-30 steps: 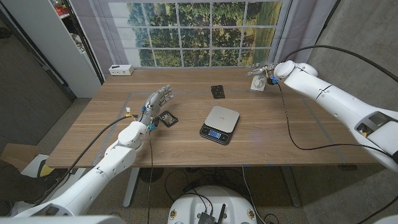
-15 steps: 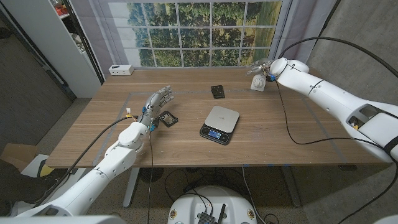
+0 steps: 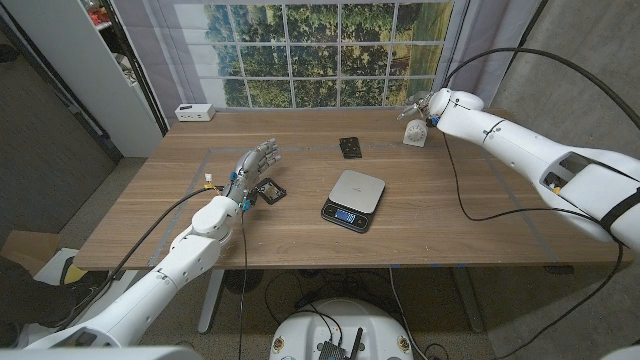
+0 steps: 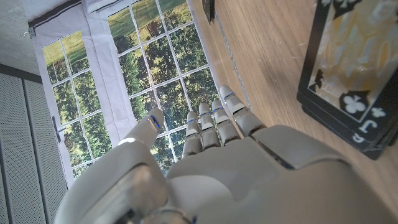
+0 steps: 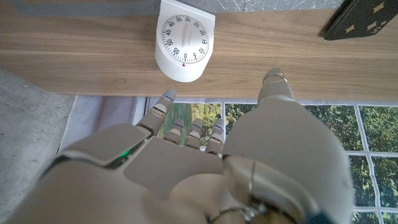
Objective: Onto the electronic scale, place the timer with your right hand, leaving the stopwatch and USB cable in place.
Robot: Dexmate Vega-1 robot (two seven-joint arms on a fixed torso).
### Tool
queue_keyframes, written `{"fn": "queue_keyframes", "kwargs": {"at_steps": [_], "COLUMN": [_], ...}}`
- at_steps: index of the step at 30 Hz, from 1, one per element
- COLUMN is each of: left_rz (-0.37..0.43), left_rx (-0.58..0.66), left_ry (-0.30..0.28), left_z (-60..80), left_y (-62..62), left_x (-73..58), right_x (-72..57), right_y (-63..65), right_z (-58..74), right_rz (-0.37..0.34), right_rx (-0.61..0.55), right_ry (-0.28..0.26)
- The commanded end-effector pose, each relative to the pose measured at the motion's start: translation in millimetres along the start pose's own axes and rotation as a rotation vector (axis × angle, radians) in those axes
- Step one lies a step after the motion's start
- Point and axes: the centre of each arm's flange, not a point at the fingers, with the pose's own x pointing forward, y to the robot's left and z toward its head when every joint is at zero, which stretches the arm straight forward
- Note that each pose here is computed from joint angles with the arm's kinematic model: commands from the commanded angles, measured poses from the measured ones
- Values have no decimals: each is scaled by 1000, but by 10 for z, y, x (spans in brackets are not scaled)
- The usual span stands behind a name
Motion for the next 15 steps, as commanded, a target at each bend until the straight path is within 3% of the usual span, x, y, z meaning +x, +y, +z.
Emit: {"fn": "queue_keyframes", "kwargs": {"at_steps": [1,7,15], "left_rz": [9,4,11], "left_rx": [-5,-9,-8], "left_ry": [11,7,17], "left_z": [-24,-30,-38], "left_y": [-43,-70,-99], "left_x": [-29,-32,-40], "right_x": [169,212,350], "right_y": [-52,-76,-75], "right_z": [-42,-117,-234], "right_rz": [1,2,62], "right_rx": [-115,-134,-116], "right_ry": [80,111,127]}}
